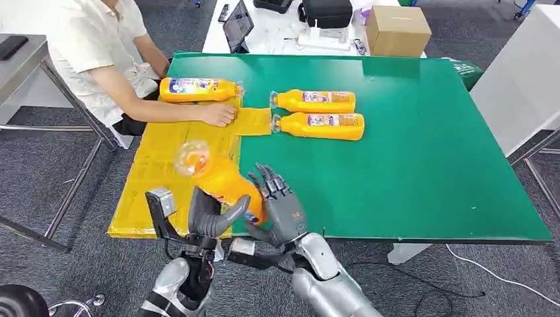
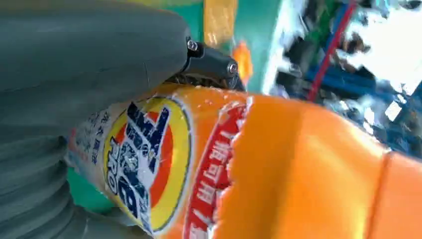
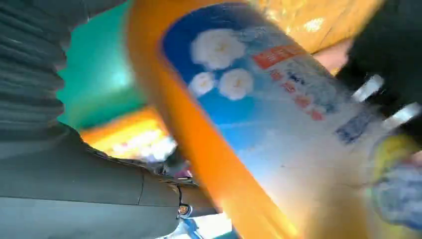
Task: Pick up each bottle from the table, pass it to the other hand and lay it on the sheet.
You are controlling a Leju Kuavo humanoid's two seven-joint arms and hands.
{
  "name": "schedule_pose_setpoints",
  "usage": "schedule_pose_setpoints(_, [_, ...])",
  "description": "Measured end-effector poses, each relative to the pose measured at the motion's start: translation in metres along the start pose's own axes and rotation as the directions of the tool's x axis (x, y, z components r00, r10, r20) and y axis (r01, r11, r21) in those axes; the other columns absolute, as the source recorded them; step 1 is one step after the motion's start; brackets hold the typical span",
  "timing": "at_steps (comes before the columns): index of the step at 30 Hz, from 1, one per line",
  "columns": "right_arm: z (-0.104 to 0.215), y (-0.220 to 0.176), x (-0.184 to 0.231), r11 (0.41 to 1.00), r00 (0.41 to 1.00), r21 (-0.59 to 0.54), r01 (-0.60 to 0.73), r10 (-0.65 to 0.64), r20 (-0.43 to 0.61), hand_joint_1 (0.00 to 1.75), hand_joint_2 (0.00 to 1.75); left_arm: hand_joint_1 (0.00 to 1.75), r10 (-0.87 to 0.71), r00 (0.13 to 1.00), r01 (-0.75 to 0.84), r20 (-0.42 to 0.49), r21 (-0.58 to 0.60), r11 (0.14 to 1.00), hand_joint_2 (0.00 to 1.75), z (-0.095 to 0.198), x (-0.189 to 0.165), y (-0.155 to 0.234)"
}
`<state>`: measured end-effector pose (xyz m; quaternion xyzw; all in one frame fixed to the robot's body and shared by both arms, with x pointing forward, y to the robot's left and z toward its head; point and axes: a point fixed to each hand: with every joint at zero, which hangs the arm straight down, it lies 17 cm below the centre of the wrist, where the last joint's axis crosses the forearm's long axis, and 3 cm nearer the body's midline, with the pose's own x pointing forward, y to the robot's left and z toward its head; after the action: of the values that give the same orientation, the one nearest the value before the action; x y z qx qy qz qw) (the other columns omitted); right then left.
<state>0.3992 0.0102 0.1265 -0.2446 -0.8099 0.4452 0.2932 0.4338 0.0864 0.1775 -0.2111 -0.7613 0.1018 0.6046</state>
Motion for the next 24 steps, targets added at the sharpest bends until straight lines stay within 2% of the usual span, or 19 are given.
schedule_pose_setpoints(4, [0.017, 0.000, -0.009, 1.000, 1.000, -0.007, -0.014, 0.014, -0.026, 0.00, 1.75, 1.75, -0.072, 0.997, 0.072, -0.006, 0.045, 0.996, 1.75, -0.004, 0.001, 0.027])
schedule_pose_setpoints(9, [0.035, -0.005, -0.033, 0.999, 0.994, -0.019, -0.038, 0.035, -0.107, 0.00, 1.75, 1.75, -0.324, 0.946, 0.323, -0.008, 0.109, 0.940, 1.75, -0.017, 0.007, 0.069])
schedule_pose_setpoints(16, [0.045, -0.004, -0.043, 1.000, 0.987, -0.022, -0.019, 0.015, -0.161, 0.00, 1.75, 1.75, -0.414, 0.908, 0.416, -0.061, 0.243, 0.876, 1.75, -0.043, 0.022, 0.144])
schedule_pose_setpoints(18, [0.045, -0.005, -0.042, 0.999, 0.985, -0.037, 0.008, -0.014, -0.170, 0.00, 1.75, 1.75, -0.529, 0.846, 0.524, -0.062, 0.275, 0.806, 1.75, -0.050, 0.032, 0.160])
schedule_pose_setpoints(20, [0.045, -0.004, -0.040, 0.998, 0.982, -0.050, 0.041, -0.049, -0.181, 0.00, 1.75, 1.75, -0.698, 0.713, 0.686, -0.069, 0.270, 0.675, 1.75, -0.058, 0.041, 0.171])
schedule_pose_setpoints(22, [0.044, -0.004, -0.036, 0.995, 0.978, -0.062, 0.076, -0.086, -0.188, 0.00, 1.75, 1.75, -0.822, 0.563, 0.816, -0.085, 0.215, 0.537, 1.75, -0.069, 0.040, 0.175])
schedule_pose_setpoints(24, [0.043, -0.002, -0.031, 0.993, 0.977, -0.063, 0.097, -0.107, -0.182, 0.00, 1.75, 1.75, -0.877, 0.469, 0.882, -0.108, 0.114, 0.458, 1.75, -0.077, 0.025, 0.175])
